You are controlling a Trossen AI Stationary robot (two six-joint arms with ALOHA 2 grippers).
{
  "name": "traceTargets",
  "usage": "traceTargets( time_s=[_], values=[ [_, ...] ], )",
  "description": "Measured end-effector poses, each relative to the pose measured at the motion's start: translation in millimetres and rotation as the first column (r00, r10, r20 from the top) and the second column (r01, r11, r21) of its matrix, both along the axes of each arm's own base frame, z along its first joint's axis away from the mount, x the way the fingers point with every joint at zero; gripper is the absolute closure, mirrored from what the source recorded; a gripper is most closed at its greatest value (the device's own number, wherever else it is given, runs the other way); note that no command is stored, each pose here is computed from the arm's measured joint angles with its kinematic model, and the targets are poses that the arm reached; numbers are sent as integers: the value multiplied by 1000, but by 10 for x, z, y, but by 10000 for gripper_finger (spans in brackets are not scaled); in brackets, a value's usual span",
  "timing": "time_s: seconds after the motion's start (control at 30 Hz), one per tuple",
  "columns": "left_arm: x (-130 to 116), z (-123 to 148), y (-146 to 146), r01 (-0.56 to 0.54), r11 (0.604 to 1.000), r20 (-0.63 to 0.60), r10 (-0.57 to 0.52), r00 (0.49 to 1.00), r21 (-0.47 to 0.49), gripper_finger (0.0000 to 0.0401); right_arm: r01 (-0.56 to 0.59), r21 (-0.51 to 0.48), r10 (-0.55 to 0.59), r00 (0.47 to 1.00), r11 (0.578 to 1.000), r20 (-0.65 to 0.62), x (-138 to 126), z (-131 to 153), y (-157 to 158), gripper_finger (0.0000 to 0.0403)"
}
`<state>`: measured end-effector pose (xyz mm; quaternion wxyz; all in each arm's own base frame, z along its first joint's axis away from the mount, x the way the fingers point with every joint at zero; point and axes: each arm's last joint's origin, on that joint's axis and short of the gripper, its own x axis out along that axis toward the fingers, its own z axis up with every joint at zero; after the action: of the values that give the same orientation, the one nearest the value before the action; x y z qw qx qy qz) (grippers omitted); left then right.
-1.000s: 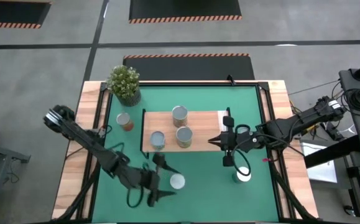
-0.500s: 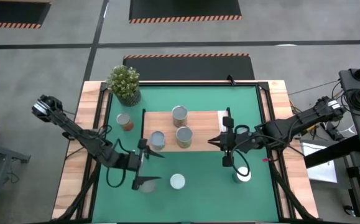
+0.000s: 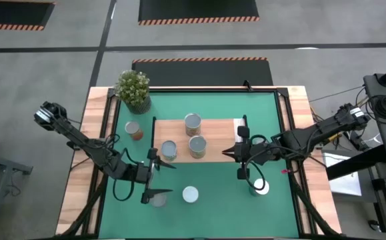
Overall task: Pick and place cans onto a shelf
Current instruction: Put the canned of oranges on the shelf
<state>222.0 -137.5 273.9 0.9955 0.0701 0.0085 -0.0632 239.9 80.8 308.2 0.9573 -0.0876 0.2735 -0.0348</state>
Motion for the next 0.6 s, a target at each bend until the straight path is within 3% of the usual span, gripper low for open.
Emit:
traceTargets(
  time_s=[0.13,0.3,0.6],
  values=[
    [-1,46,2,-4,1000,-44,5,999,31,61,5,8,-5,1000,1000,2,-1,0,0,394],
    [-89,159,42,-4,1000,-92,4,996,0,61,21,33,-21,1000,999,6,-4,4,-2,394],
    [-201,167,118,-9,999,-116,5,993,-35,61,160,78,-164,985,984,45,-3,12,-30,394]
  ],
)
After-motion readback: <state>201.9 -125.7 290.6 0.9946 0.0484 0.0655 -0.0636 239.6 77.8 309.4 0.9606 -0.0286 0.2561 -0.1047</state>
